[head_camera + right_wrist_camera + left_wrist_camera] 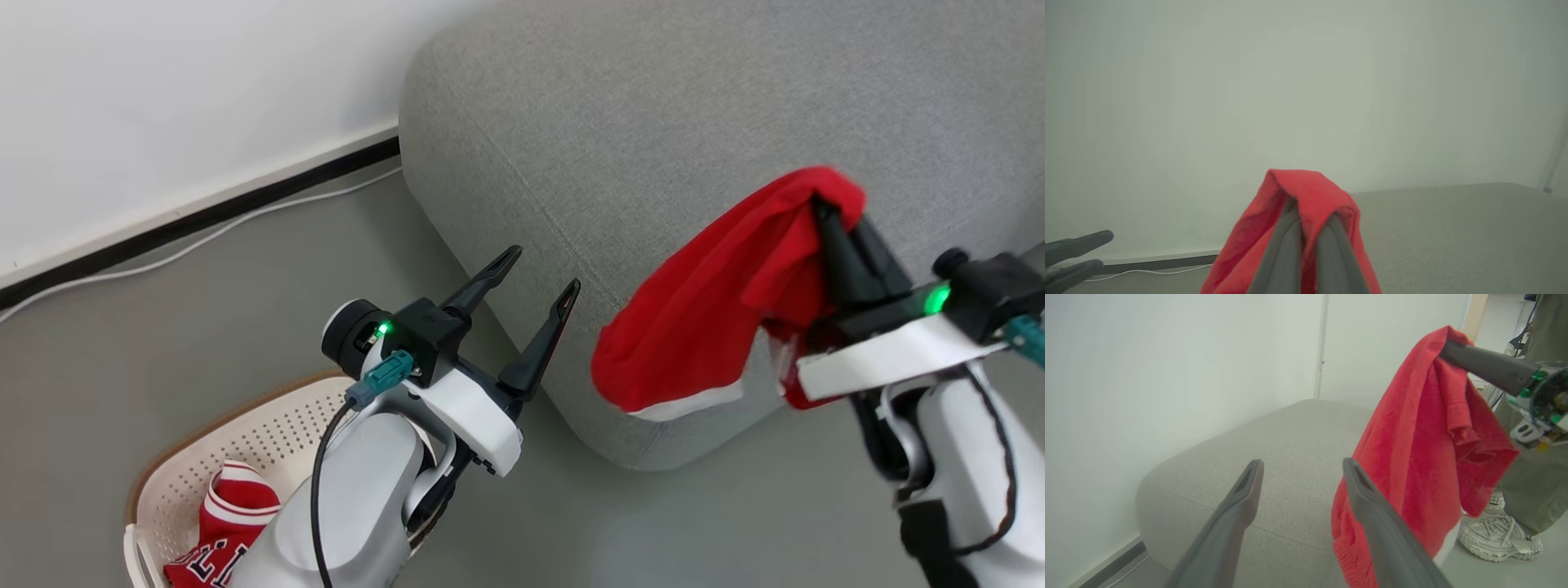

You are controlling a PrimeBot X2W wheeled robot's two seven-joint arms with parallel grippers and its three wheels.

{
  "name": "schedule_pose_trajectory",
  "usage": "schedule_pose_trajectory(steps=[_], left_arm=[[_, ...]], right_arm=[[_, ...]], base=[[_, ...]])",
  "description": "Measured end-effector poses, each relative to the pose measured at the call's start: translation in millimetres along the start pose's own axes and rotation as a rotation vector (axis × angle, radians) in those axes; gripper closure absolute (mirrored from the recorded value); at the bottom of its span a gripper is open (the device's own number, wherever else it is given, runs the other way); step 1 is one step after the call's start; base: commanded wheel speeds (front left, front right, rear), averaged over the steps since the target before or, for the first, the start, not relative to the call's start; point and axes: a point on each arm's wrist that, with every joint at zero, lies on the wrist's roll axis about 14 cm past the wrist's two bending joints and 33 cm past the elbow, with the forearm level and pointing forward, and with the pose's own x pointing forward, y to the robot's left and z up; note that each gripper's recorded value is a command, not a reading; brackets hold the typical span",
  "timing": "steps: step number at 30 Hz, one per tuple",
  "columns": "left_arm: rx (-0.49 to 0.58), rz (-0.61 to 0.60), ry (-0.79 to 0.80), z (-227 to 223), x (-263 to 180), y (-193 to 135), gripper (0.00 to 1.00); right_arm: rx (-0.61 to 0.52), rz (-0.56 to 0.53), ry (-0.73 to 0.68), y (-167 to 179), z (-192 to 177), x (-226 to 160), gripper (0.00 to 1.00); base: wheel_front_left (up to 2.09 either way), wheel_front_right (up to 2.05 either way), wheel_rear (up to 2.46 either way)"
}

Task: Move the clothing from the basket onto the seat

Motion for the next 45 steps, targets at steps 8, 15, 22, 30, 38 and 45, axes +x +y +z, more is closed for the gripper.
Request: schedule_pose_trajectory(steps=[8, 15, 22, 30, 38, 45], left_arm=[[-0.045, 0.021, 0.030, -24, -4, 21, 0.00], [-0.085, 0.026, 0.048, -49, -7, 42, 0.00], [-0.117, 0.059, 0.076, -77, -16, 72, 0.00], [-0.158, 0.133, 0.136, -120, -41, 112, 0.00], [-0.209, 0.226, 0.186, -154, -72, 140, 0.00], [-0.243, 0.304, 0.223, -175, -100, 156, 0.00]], right_arm=[[-0.158, -0.064, -0.075, -38, 33, 43, 1.00], [-0.264, -0.192, -0.051, -88, 30, 84, 1.00], [-0.318, -0.217, -0.039, -96, 13, 140, 1.00], [-0.323, -0.355, -0.002, -132, -23, 186, 1.00], [-0.337, -0.463, -0.023, -146, -49, 224, 1.00], [-0.264, -0.566, -0.033, -150, -81, 241, 1.00]], base=[[0.00, 0.00, 0.00], [0.00, 0.00, 0.00], [0.00, 0.00, 0.00], [0.00, 0.00, 0.00], [0.00, 0.00, 0.00], [0.00, 0.00, 0.00]])
